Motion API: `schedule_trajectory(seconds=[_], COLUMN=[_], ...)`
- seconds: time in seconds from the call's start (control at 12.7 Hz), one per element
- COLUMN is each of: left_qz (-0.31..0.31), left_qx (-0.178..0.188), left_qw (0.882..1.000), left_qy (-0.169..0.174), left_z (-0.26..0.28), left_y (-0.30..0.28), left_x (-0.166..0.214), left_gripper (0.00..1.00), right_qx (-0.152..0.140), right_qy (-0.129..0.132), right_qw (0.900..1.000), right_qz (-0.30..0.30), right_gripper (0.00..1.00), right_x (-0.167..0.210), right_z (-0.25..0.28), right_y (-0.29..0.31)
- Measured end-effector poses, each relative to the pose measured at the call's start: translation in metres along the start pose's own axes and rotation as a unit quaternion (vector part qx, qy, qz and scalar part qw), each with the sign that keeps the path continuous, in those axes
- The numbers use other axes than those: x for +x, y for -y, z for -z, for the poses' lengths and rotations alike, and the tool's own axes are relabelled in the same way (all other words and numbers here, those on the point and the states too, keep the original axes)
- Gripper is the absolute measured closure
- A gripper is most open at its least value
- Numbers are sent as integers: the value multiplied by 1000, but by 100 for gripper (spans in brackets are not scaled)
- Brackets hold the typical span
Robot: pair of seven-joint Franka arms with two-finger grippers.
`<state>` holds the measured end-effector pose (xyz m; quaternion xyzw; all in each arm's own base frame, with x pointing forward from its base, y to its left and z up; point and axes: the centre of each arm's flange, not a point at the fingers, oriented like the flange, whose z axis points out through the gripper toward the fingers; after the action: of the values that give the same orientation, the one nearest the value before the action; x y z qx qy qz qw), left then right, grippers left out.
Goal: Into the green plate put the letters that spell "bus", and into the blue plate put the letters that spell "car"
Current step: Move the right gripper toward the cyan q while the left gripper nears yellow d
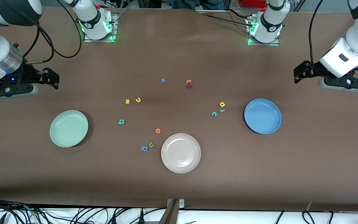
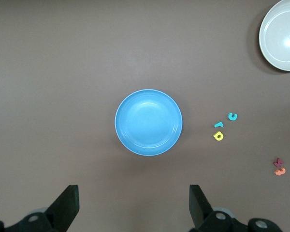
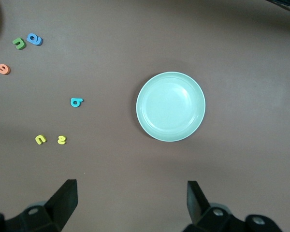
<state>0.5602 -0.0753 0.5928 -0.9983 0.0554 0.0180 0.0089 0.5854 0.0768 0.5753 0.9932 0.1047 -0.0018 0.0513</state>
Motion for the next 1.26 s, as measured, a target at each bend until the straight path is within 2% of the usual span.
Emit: schedule_trajectory(seconds=[0.24,0.55,0.79,1.03,1.26], left_qz=[-4,-29,-43,-67,-97], left_qx=[0,-2,-46,-58,-63], left_qw=[1000,998,995,994,993], left_qy=[11,54,76,57,27], left_z=[-4,-32,-71,-123,-203], left_y=[-2,-28,-45,-80,-129], left_x=[-1,5,24,48,42], left_gripper=[0,0,0,0,0], right_qx=[1,4,6,8,11], right_qy=[9,28,13,10,3], right_qw=[1000,999,999,1000,1000], right_qz=[18,35,43,21,-5], right_gripper=[0,0,0,0,0], right_x=[-1,4,18,29,36], right_z=[-8,-41,-83,-107,-128], right_y=[1,9,28,69,97])
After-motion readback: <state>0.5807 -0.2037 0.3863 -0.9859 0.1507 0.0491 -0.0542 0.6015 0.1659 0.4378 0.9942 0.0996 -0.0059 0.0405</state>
